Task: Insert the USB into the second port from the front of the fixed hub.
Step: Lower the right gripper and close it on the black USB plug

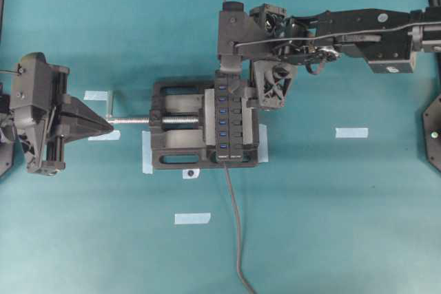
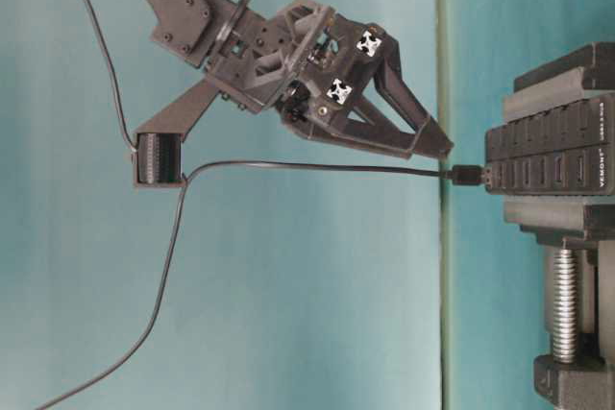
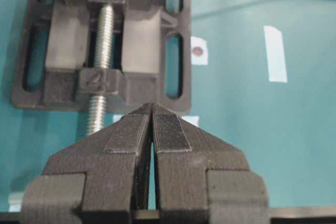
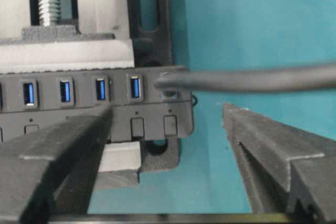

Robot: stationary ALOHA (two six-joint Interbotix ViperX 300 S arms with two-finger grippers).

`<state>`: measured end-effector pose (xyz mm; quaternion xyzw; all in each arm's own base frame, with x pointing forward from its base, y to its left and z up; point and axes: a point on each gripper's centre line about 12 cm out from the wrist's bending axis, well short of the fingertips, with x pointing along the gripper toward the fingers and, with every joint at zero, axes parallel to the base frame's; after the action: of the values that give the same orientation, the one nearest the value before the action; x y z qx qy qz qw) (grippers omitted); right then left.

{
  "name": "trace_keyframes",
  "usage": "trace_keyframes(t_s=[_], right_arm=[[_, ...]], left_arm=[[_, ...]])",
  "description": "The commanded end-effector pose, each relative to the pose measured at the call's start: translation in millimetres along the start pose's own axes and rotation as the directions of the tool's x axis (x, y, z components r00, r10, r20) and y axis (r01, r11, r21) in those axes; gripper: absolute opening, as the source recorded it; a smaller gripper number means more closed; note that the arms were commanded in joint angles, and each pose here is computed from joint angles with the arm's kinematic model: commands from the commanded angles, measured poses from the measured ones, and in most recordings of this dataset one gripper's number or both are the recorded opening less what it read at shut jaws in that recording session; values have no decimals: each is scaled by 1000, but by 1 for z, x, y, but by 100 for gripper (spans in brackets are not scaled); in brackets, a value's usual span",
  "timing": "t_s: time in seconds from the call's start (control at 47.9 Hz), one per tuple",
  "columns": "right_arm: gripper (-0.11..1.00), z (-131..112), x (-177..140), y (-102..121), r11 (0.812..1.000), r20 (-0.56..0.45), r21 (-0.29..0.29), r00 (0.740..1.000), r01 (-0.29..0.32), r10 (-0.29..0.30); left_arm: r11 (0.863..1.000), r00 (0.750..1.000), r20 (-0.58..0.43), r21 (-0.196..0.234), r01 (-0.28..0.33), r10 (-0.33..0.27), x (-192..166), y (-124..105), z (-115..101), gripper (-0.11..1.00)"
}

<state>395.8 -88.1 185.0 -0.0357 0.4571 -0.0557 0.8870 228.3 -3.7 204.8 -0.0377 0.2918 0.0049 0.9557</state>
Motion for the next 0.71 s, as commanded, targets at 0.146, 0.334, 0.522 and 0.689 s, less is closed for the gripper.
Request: trace_keyframes(t_s=[0.146, 0.334, 0.522, 0.689], right_arm=[[86, 19, -7, -2, 1000, 58, -11, 998, 10, -9], [86, 19, 5, -2, 1000, 43, -16, 999, 6, -6], [85, 20, 13, -2, 1000, 32, -13, 999, 4, -4], [85, 18, 17, -2, 1000, 23, -15, 1000, 3, -3]], left_arm=[[1000, 999, 32, -1, 1, -1, -1, 0, 10, 0], [1000, 999, 35, -2, 2, -2, -2, -1, 11, 0], [1000, 999, 44, -2, 3, -2, -2, -1, 13, 0], [1000, 999, 44, -2, 3, -2, -2, -1, 13, 0]])
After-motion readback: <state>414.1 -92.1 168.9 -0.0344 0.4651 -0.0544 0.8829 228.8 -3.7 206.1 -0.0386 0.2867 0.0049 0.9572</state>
